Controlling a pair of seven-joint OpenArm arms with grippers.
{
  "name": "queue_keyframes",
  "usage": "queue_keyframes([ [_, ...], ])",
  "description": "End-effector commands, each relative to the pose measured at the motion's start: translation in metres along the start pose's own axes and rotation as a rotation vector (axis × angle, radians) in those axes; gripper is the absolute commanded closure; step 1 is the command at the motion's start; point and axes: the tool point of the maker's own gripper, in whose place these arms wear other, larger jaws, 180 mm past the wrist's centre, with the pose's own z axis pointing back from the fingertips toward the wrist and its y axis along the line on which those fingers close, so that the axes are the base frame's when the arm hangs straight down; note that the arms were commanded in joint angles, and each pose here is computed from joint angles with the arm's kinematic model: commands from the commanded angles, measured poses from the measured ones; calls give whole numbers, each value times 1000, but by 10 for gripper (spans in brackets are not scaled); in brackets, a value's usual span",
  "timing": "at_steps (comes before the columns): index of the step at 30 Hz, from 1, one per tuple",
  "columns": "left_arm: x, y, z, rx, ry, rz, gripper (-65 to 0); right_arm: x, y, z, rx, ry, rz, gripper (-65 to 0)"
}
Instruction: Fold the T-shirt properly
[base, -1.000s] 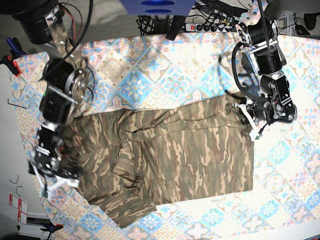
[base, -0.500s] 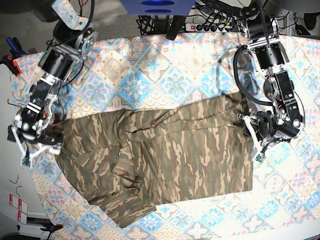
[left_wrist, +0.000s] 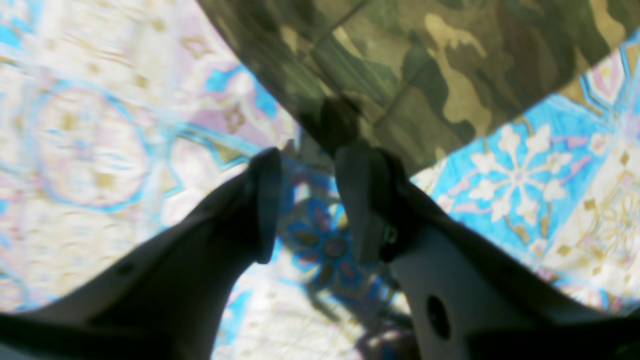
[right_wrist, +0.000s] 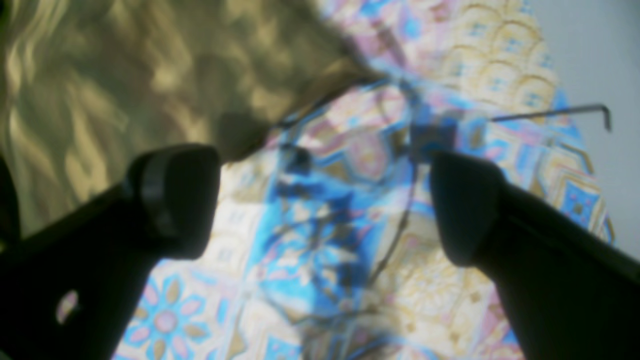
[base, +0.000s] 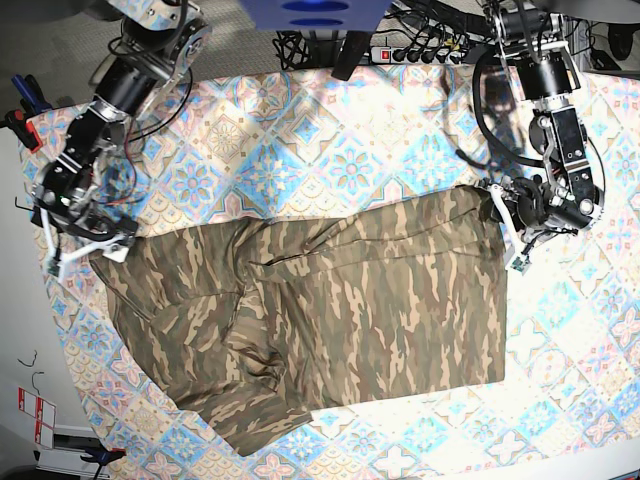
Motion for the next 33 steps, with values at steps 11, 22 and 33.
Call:
queue_keyframes([
  [11,3,12,2,14,-25,6,-229,-16,32,-22,221,-19,-192,-650],
  [22,2,15,3,20,-23,4,-228,-19,51,-64,358,-48,-378,-650],
  [33,-10,38,0,29,-77,147,-230,33,57,-75,420,-82,-388,-650],
])
